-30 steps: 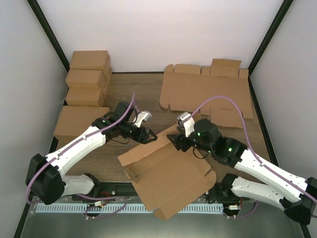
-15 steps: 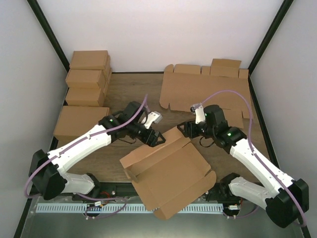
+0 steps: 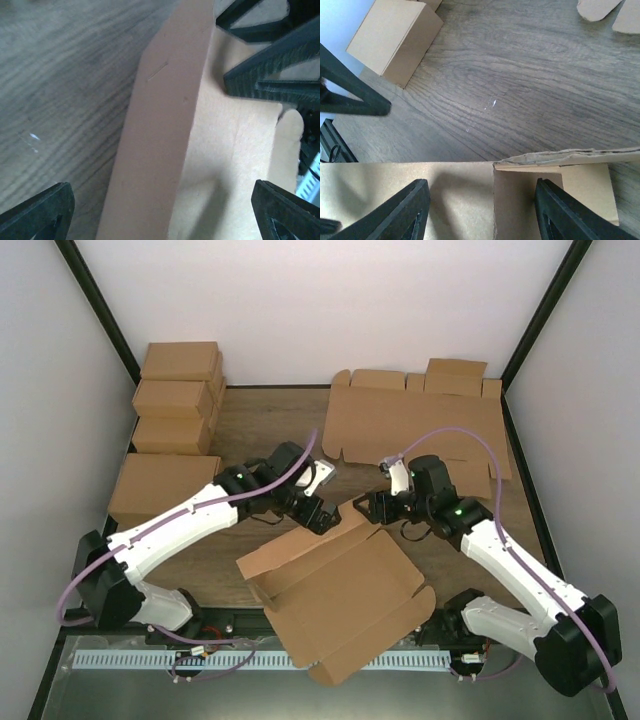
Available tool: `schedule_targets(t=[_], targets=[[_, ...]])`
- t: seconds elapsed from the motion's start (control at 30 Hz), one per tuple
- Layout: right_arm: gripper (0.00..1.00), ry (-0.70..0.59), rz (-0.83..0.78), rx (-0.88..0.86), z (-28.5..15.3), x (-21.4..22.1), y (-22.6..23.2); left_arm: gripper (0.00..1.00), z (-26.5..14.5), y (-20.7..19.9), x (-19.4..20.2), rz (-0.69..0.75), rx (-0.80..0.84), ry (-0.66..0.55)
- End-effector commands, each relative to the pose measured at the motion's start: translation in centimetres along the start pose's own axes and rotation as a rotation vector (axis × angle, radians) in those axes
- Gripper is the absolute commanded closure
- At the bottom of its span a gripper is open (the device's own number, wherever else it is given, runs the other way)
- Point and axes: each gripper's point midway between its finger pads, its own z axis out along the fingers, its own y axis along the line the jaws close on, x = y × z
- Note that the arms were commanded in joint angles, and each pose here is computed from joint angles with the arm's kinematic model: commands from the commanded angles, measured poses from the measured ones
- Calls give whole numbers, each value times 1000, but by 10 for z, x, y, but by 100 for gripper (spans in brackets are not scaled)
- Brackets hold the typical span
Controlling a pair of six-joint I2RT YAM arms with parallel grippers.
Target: Fold the paper box
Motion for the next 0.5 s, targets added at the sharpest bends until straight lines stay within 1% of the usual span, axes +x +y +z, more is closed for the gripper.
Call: schedule_targets(t=[0.0, 0.1, 0.17, 0.27, 0.37, 0.47], targets=[[40, 24, 20, -45, 5, 11, 2, 0, -21, 4, -15, 39, -143, -40], [40, 24, 20, -51, 6, 11, 2, 7, -27, -8, -17, 86, -201, -39], [40, 27, 16, -54, 7, 10, 2, 8, -26, -16, -10, 129, -260, -10], [40, 26, 13, -59, 8, 8, 3, 7, -19, -19, 2, 160, -316, 34], [40, 25, 10, -62, 8, 7, 4, 7, -13, -21, 9, 149, -299, 63], [40, 23, 9, -67, 7, 7, 5, 3, -5, -22, 18, 156, -274, 88]])
